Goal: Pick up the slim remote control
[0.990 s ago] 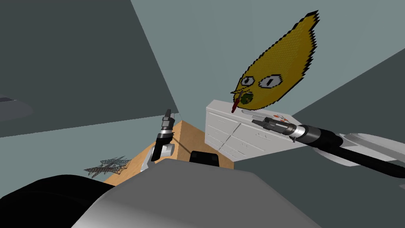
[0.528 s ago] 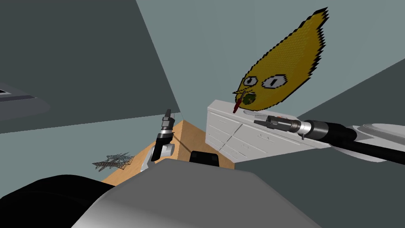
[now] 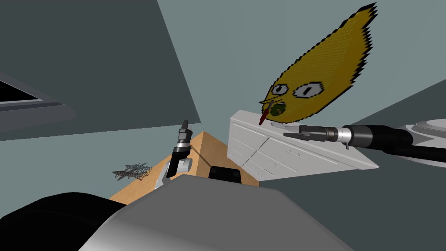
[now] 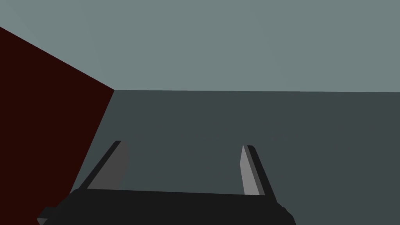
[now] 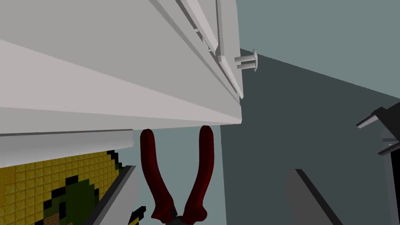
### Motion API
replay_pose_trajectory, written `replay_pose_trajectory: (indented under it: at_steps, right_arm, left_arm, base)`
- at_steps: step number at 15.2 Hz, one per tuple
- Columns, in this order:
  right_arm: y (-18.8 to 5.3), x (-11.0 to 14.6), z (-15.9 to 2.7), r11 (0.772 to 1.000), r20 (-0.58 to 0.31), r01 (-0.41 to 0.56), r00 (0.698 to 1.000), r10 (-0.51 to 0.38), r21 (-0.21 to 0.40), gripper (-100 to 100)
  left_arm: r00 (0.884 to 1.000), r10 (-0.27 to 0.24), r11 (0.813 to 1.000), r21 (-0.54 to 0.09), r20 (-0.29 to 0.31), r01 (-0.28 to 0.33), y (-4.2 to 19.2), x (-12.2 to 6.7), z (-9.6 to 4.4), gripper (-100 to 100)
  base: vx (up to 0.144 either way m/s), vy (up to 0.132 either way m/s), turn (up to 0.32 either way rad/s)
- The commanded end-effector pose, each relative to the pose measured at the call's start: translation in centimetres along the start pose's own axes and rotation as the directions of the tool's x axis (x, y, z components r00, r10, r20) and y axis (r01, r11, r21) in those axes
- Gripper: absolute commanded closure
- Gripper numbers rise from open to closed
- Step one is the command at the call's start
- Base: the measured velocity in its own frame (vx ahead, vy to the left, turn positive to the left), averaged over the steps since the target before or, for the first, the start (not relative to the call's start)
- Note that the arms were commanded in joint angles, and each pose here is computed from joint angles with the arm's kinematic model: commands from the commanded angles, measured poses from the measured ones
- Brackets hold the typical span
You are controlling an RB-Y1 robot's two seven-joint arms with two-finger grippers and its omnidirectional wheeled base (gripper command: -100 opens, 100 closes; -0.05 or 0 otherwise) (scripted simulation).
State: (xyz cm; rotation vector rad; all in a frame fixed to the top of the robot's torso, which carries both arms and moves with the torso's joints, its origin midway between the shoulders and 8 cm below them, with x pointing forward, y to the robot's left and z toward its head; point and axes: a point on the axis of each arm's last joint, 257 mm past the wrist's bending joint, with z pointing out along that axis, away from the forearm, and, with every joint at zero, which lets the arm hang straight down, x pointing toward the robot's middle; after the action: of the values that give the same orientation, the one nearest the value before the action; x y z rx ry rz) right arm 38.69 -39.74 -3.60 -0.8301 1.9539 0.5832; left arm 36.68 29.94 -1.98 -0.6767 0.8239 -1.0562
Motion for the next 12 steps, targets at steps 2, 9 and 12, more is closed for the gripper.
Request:
replay_pose_trajectory:
  at_steps: [2,9,12]
  right_arm:
    - [-0.2,-0.3,0.0,1.000,-0.047,0.027,0.999,-0.027,-0.003,-100]
    - [-2.4,0.5,-1.8,0.996,-0.241,0.092,0.967,-0.085,0.015,-100]
    - [-3.0,0.5,-2.2,0.993,-0.313,0.118,0.943,-0.109,0.012,-100]
  left_arm:
    - [1.000,0.000,1.000,0.000,0.000,0.000,0.0,0.0,0.0,0]
    - [1.000,0.000,1.000,0.000,0.000,0.000,0.0,0.0,0.0,0]
    - [1.000,0.000,1.000,0.000,0.000,0.000,0.0,0.0,0.0,0]
  base:
    - [-0.007,-0.010,0.015]
    - [-0.006,-0.016,0.079]
    - [-0.004,-0.022,0.062]
